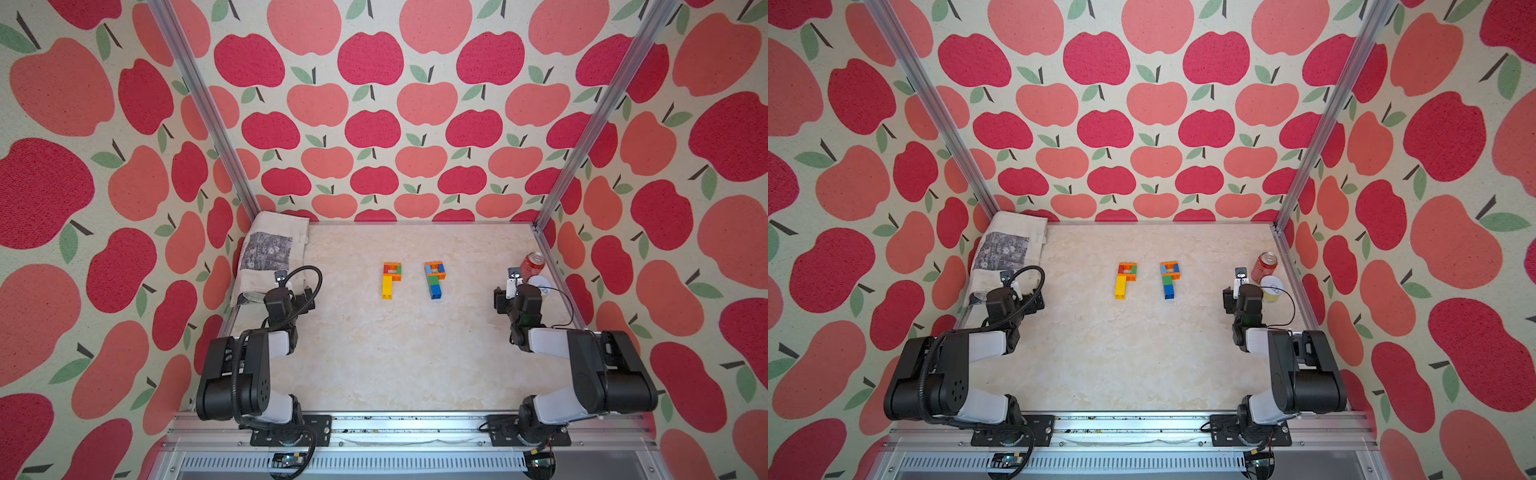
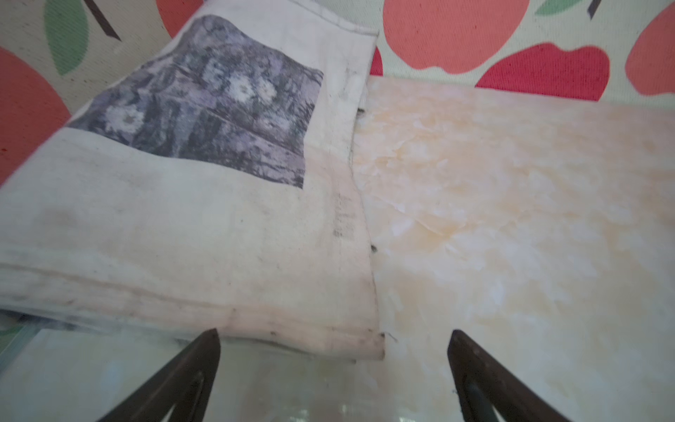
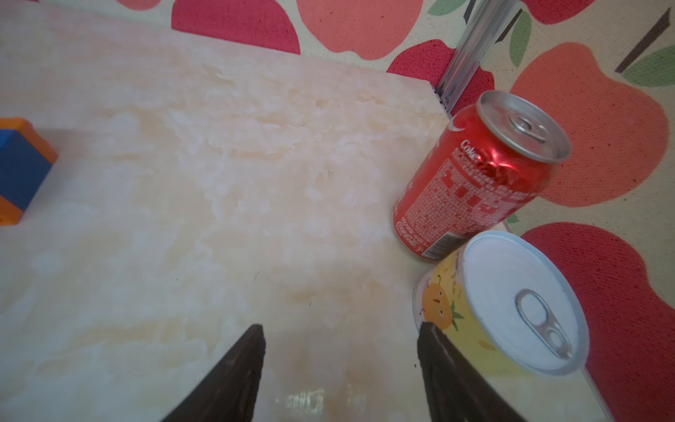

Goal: Assemble the letter p with lego
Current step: Reset both arms

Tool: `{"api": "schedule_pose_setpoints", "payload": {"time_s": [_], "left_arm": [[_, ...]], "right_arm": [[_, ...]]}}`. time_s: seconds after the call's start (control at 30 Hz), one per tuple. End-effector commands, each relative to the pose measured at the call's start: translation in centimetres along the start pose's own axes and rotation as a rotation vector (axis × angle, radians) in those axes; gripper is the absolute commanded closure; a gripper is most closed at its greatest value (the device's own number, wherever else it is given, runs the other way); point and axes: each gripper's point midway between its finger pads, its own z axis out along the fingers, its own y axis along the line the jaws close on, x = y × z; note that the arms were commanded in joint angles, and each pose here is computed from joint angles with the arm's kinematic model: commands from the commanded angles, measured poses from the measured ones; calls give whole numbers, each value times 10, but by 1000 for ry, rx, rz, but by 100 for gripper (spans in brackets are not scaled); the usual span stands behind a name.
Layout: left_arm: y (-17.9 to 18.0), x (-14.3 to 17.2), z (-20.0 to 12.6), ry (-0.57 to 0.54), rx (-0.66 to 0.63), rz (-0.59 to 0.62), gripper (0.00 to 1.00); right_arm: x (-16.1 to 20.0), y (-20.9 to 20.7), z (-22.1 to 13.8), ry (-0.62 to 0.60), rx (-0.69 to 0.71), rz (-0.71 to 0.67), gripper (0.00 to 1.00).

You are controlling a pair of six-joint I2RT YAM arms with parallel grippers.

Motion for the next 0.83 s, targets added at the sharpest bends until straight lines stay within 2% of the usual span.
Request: {"api": "schedule_pose_setpoints", "payload": {"time_s": [0.0,0.07,0.1,0.13,0.2,0.53,0.8], "left_arm": [[-15,-8,-3,-54,109,-17,1],[-17,-8,3,-49,104,-1,1],[-18,-10,4,-73,93,14,1],[-17,-10,3,-62,84,9,0],[-16,-7,4,-43,73,9,1],[-21,-8,6,-45,75,40,1],[-23,-8,6,-42,76,49,1]], "right_arm": [[-11,27,-2,-123,-196,75,26],[-9,27,-2,-108,-201,70,21],[-10,27,-1,-111,-200,71,15],[-11,27,-2,-119,-194,70,1],[-9,21,-2,-117,-151,80,1],[-11,35,-2,-116,-207,31,1],[-10,32,-3,-118,-135,4,1]]}}
